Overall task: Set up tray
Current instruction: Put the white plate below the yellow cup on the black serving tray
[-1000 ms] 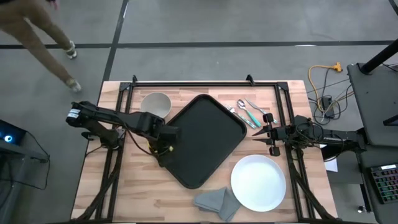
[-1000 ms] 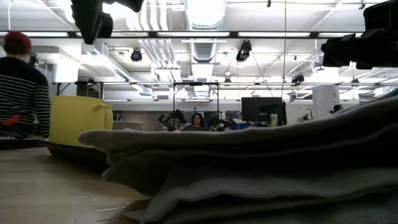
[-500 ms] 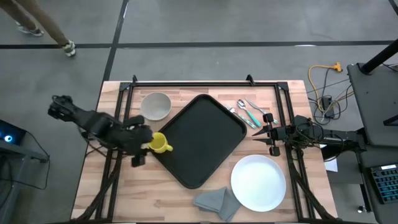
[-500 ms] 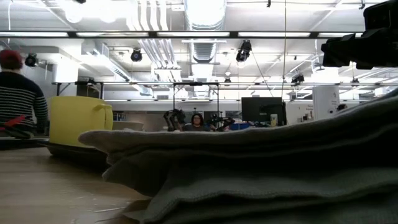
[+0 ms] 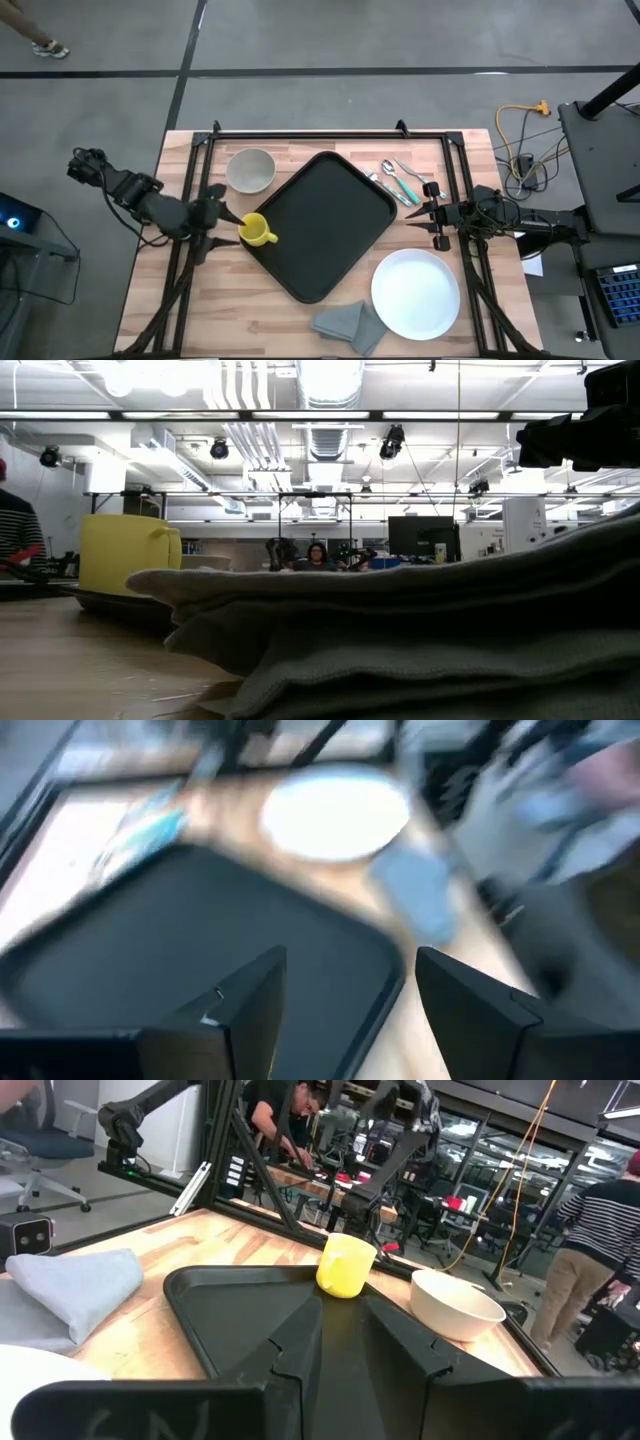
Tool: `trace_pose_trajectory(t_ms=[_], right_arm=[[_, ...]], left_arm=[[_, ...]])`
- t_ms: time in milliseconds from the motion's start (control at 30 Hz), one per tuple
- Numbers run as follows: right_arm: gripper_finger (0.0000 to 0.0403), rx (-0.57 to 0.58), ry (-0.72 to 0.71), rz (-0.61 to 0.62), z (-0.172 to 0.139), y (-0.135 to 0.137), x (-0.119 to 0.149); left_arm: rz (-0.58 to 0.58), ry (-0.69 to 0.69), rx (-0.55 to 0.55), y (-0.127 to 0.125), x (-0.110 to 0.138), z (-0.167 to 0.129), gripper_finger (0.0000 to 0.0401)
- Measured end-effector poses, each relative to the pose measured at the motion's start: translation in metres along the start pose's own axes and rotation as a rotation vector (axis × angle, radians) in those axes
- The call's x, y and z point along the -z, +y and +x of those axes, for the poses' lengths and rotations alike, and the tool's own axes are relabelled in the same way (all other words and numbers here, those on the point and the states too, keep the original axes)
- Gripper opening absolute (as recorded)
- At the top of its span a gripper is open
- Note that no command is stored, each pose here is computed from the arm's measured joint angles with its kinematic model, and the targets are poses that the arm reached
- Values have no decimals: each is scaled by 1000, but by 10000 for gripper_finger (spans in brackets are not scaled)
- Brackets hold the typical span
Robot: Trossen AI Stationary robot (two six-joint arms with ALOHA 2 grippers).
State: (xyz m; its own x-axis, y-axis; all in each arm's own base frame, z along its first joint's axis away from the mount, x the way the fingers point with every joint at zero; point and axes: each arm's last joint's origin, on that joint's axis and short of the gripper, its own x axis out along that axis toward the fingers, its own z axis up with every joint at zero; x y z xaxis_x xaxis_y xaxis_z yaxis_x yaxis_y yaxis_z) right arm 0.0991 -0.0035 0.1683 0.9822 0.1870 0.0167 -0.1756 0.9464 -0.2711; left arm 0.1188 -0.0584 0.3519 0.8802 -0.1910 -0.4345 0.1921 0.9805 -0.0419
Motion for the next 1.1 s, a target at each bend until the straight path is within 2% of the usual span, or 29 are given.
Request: trace_pose_trajectory(t_ms=[100,267,400,567,900,1100], right_arm=[[68,0,0,0,0,0,0],[68,0,0,0,0,0,0],[68,0,0,0,0,0,0],[68,0,0,0,0,0,0],[68,0,0,0,0,0,0],[68,0,-1,-2,0,0,0]], left_arm=[[43,-117,69,1,17,1,208],[58,-192,53,7,53,11,208],[82,-283,66,10,74,15,208],[96,-333,70,14,97,16,208],[111,-445,112,19,121,7,208],[119,-452,162,19,135,13,208]])
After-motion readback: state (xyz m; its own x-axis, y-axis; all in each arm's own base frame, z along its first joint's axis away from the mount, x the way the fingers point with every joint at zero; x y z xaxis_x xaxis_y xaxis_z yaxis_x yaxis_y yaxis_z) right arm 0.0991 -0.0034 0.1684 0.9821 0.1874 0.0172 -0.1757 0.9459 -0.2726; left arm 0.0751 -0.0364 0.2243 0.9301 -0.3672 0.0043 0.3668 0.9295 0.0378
